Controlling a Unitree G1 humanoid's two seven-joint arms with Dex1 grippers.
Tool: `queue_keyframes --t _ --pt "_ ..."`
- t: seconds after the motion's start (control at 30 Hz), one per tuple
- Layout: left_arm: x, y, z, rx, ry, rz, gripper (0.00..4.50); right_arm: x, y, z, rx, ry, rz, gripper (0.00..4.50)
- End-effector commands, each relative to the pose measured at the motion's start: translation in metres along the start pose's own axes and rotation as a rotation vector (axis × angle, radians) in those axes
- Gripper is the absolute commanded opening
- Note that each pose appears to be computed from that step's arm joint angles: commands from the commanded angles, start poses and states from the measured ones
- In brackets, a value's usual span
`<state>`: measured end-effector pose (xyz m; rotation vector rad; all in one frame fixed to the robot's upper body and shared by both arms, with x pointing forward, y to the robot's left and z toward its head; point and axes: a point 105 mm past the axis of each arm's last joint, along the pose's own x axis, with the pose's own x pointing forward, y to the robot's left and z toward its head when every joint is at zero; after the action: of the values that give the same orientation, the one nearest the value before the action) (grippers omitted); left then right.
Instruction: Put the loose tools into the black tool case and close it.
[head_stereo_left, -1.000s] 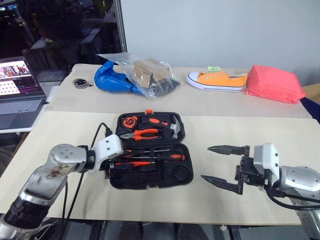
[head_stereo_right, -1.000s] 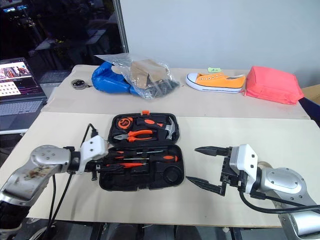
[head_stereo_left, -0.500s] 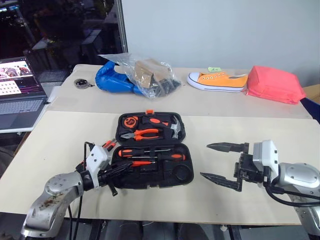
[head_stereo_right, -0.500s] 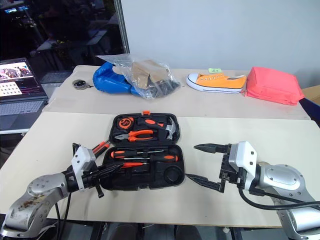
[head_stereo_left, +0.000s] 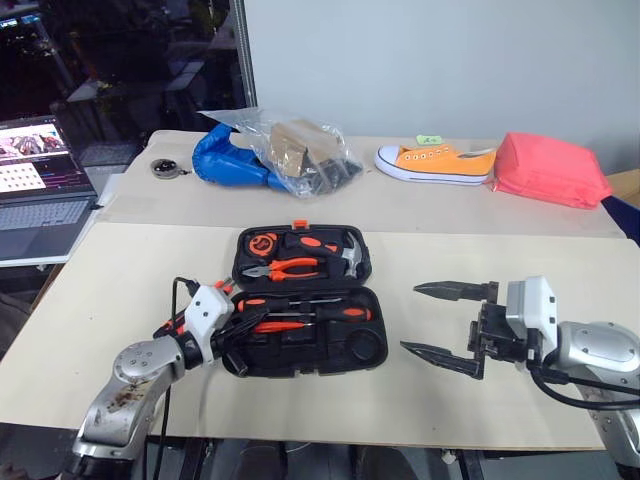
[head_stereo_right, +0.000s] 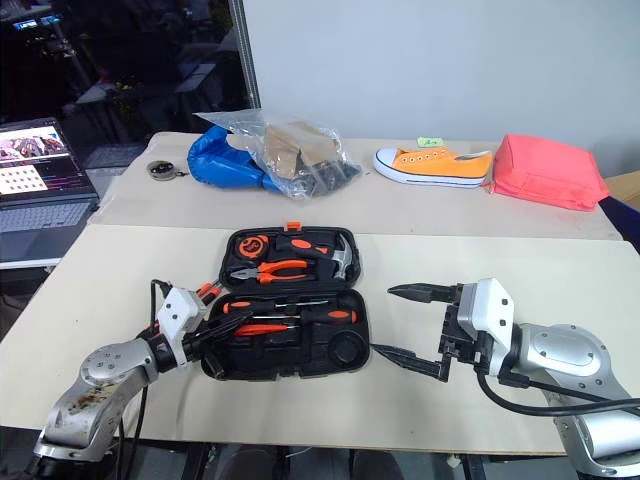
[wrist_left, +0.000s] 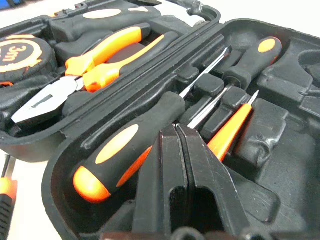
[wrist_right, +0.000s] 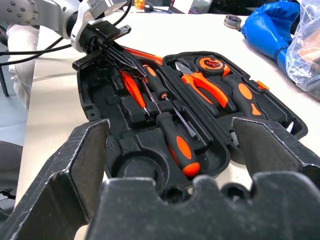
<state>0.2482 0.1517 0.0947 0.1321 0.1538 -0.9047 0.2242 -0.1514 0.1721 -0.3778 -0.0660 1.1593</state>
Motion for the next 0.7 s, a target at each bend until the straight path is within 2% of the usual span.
queue_keyframes --t 0.03,0.23,0.7 --pt "-0.008 -0.01 0.006 0.021 0.017 -0.087 0.06 0.001 0.001 0.006 -0.028 -0.012 0.004 4.5" --pt "-0.006 0.0 -0.013 0.05 0.119 -0.081 0.06 0.001 0.003 0.008 -0.026 -0.023 0.015 4.5" --pt "0.004 0.013 -0.012 -0.116 0.06 -0.008 0.06 0.0 0.007 0.007 -0.018 -0.02 0.021 4.5"
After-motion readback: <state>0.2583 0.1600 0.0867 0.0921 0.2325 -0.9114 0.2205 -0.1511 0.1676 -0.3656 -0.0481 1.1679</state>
